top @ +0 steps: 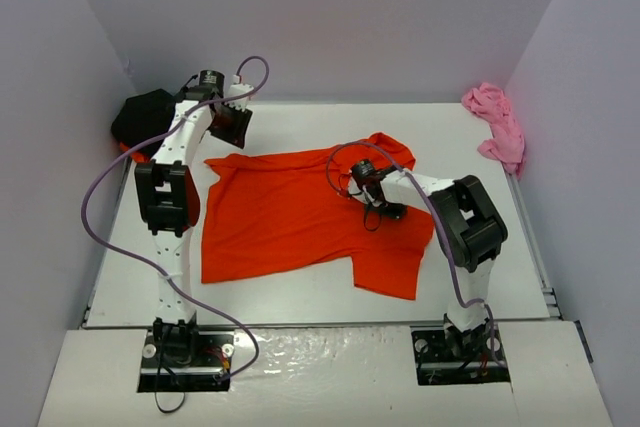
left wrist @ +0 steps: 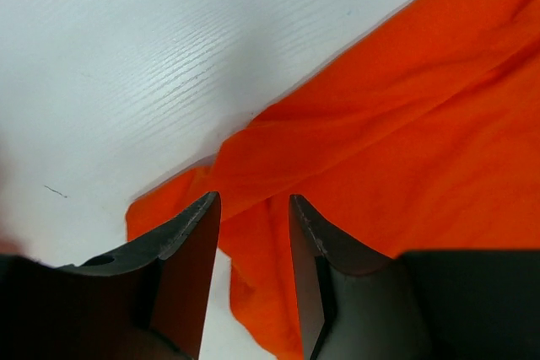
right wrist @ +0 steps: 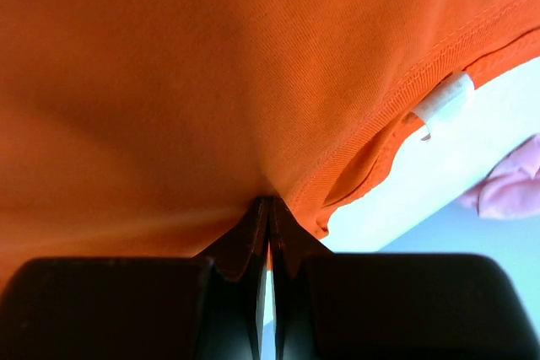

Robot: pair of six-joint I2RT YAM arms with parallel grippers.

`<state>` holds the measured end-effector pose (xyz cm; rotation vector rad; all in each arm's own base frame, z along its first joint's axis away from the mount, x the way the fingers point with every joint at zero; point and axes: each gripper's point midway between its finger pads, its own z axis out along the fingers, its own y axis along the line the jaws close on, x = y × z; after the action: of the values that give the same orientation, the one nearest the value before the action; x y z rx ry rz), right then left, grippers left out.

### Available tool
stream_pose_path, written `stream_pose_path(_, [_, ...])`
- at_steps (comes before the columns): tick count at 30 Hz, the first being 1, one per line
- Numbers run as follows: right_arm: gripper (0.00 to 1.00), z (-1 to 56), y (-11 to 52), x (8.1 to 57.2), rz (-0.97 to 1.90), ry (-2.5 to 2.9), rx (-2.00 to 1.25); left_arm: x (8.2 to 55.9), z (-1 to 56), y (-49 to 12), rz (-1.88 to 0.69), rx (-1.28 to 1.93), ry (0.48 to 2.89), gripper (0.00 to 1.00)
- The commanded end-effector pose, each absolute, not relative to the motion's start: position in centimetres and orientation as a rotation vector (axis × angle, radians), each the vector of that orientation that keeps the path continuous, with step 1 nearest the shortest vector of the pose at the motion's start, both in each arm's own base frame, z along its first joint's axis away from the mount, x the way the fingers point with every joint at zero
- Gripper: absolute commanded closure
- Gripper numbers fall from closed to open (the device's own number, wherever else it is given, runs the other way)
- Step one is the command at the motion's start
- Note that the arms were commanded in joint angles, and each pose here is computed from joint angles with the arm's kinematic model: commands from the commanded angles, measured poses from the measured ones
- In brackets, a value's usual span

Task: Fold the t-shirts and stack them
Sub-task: Flatten the tshirt out

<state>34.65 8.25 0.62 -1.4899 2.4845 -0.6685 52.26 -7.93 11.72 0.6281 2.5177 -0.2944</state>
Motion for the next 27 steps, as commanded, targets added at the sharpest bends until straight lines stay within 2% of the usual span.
stream_pose_path(1, [1.0,-0.9,3.8,30.3,-0.703,2.666,-1.561,52.9,15.9,-8.2,-0.273,0.668,2.402,0.65])
stream_pose_path(4, [1.0,-0.9,3.6,30.2,-0.674,2.67,-1.54,52.9,15.5,-8.2,-0.273,0.68,2.403,0.66])
stream_pose_path(8, [1.0,1.4,5.8,33.8,-0.657,2.576,-1.395,53.2,15.6,-8.5,-0.269,0.676,2.386,0.68])
stream_pose_path(12, [1.0,6.2,8.2,38.4,-0.713,2.383,-1.235,53.1,16.3,-8.9,-0.25,0.702,2.355,0.7])
stream_pose_path(14, [1.0,11.0,9.2,41.1,-0.84,2.2,-1.111,52.9,16.8,-9.1,-0.217,0.734,2.336,0.66])
stream_pose_path(15, [0.87,12.2,9.6,41.5,-0.85,2.163,-1.088,52.7,17.0,-9.1,-0.211,0.745,2.33,0.59])
stream_pose_path(16, [0.58,14.5,10.3,42.4,-0.828,2.101,-1.028,52.5,17.1,-9.2,-0.206,0.772,2.319,0.52])
stream_pose_path(17, [0.51,14.9,10.7,42.7,-0.798,2.091,-1.026,52.3,17.1,-9.2,-0.2,0.784,2.312,0.52])
stream_pose_path(18, [0.56,15.3,10.9,42.8,-0.782,2.085,-1.026,52.4,18.0,-9.1,-0.188,0.782,2.286,0.51])
stream_pose_path(19, [0.66,15.5,10.9,42.9,-0.784,2.083,-1.034,52.5,18.2,-9.1,-0.182,0.784,2.272,0.51])
stream_pose_path(20, [0.71,15.6,10.8,43.1,-0.783,2.085,-1.03,52.2,17.8,-9.0,-0.162,0.809,2.268,0.51])
stream_pose_path(21, [0.68,15.5,10.8,43.2,-0.776,2.087,-1.032,52.1,17.5,-8.8,-0.14,0.829,2.26,0.51])
stream_pose_path(22, [0.58,15.3,10.9,43.2,-0.76,2.088,-1.047,52.2,17.6,-8.7,-0.12,0.84,2.247,0.51])
stream_pose_path(27, [0.59,13.0,11.3,42.5,-0.714,2.105,-1.112,52.7,16.0,-7.7,-0.051,0.899,2.272,0.5])
